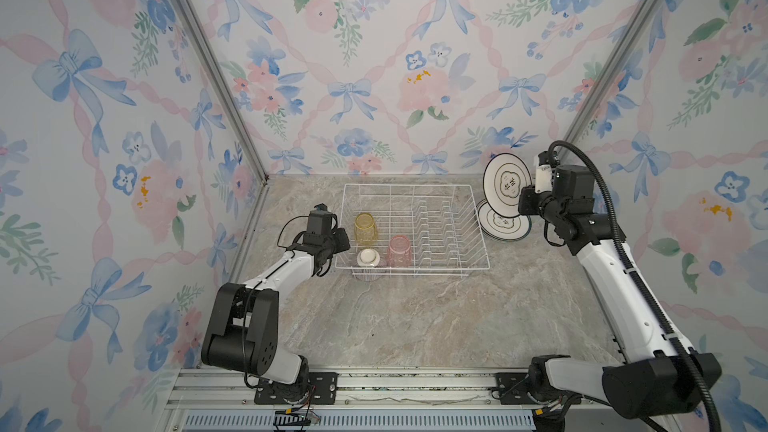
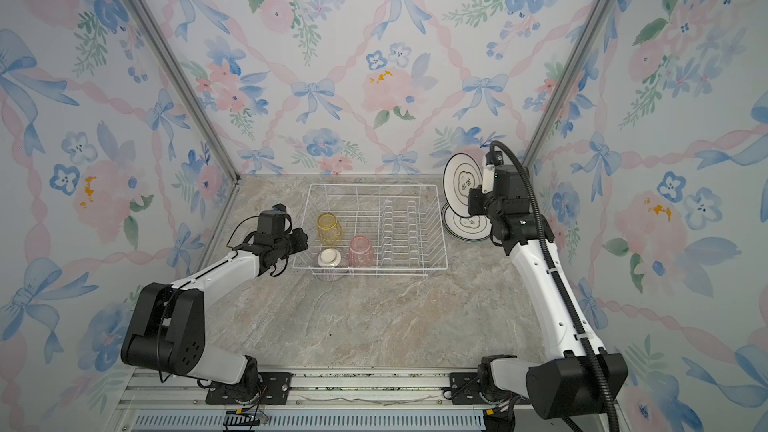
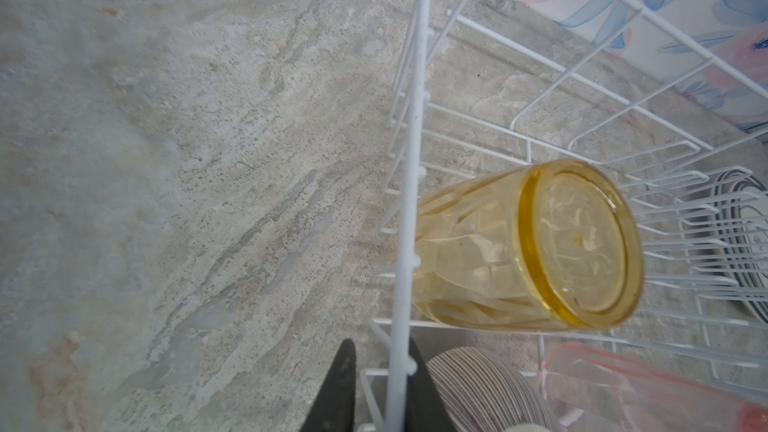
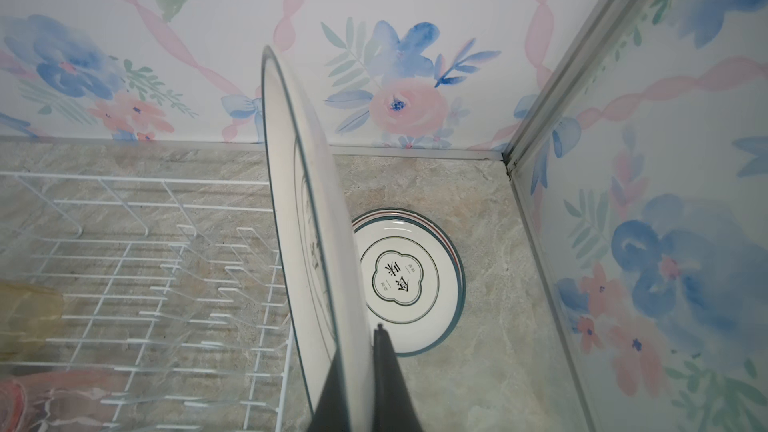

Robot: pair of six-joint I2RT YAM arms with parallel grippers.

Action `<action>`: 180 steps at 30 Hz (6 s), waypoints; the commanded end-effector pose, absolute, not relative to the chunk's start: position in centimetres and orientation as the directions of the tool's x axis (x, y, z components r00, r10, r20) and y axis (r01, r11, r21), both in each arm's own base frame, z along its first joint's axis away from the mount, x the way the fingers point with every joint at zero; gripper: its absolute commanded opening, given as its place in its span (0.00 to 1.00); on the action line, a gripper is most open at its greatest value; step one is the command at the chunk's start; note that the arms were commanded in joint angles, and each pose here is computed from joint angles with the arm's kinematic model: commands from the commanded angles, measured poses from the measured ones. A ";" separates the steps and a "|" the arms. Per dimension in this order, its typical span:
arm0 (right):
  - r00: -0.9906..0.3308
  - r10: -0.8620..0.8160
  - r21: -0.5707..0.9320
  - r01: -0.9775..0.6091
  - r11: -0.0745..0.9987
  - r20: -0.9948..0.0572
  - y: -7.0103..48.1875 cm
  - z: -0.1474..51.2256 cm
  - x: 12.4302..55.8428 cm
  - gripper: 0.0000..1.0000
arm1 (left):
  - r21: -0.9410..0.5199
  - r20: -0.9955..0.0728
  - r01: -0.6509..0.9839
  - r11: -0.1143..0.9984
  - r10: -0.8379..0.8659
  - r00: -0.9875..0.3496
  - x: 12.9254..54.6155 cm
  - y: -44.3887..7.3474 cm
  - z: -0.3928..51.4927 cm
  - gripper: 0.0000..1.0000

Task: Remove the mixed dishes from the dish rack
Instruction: 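Lift the plate out of the rack and carry it to the stack, then lower the plate onto the table stack and open the right gripper, then raise the right gripper and move it over the glasses in the rack, then lower the right gripper onto the pink glass and grip it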

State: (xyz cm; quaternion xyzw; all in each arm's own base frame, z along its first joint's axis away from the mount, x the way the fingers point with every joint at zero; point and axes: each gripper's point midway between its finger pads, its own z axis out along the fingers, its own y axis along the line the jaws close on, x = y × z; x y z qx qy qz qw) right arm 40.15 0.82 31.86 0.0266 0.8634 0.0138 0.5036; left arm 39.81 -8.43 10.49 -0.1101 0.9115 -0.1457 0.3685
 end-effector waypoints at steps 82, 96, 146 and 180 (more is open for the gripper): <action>-0.448 0.892 0.755 0.562 0.338 -0.066 -5.3 6.8 44.9 0.32 | -0.321 -0.589 -0.148 0.935 -0.320 -0.743 38.4 -8.1 8.8 0.21; -0.501 0.853 0.703 0.553 0.447 -0.148 -5.6 9.7 43.7 0.49 | -0.320 -0.579 -0.155 0.935 -0.322 -0.749 38.2 -8.1 8.3 0.21; -0.718 -0.217 0.165 -0.422 0.892 -0.661 17.0 27.0 38.2 0.55 | -0.360 -0.581 -0.087 0.929 -0.296 -0.758 39.3 -11.4 9.5 0.23; -0.718 -0.496 0.057 -0.593 0.803 -0.488 26.9 20.3 35.0 0.70 | -0.344 -0.644 -0.032 0.938 -0.261 -0.719 42.1 -14.3 11.9 0.41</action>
